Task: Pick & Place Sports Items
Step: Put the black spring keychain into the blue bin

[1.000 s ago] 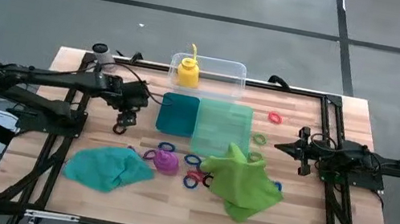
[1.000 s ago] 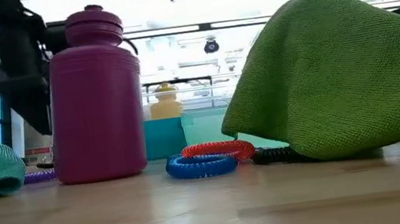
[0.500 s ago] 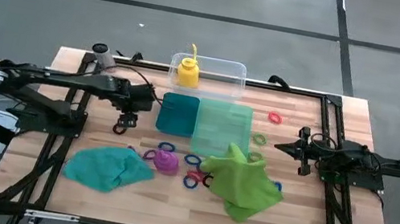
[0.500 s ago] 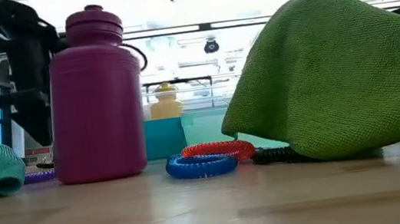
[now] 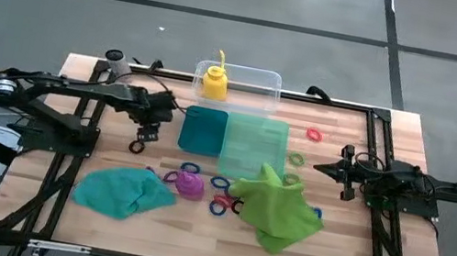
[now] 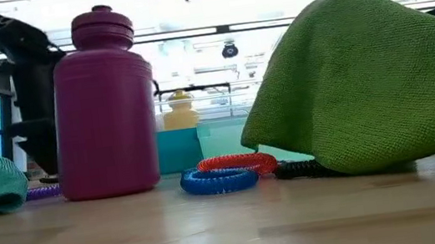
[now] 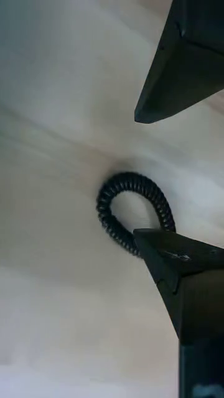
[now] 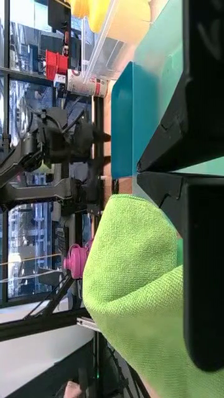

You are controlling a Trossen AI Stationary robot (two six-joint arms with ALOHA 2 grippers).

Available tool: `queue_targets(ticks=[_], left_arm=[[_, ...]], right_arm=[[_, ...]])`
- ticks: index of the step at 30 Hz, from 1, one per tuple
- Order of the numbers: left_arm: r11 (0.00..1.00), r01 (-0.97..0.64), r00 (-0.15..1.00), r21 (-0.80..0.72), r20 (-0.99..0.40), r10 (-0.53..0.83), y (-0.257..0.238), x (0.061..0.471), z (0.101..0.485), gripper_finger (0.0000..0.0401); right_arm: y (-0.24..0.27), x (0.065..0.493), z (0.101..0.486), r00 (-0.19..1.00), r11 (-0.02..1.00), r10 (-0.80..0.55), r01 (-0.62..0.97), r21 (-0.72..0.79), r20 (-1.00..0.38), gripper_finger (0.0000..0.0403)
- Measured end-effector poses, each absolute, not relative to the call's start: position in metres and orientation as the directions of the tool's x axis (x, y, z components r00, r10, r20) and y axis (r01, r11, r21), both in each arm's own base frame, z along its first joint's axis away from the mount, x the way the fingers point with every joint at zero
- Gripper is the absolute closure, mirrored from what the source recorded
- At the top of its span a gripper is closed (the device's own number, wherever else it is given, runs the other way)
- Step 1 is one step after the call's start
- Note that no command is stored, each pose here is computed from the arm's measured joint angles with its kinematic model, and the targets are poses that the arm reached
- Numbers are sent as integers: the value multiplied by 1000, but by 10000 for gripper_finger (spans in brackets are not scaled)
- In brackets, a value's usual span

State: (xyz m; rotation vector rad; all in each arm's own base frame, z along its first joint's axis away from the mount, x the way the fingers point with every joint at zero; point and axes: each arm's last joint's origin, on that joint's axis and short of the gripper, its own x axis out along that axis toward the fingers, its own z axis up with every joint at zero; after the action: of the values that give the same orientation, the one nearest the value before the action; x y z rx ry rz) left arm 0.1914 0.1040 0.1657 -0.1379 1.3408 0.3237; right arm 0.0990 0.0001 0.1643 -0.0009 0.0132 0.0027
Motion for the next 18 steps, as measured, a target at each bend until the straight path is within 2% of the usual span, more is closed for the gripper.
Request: queue_targets(ticks=[18], left_arm=[[938, -338, 191, 75, -971, 146, 103, 182, 150, 167]], right_arm=[[0, 99, 164, 1000, 1000, 2, -2, -1, -14, 402]])
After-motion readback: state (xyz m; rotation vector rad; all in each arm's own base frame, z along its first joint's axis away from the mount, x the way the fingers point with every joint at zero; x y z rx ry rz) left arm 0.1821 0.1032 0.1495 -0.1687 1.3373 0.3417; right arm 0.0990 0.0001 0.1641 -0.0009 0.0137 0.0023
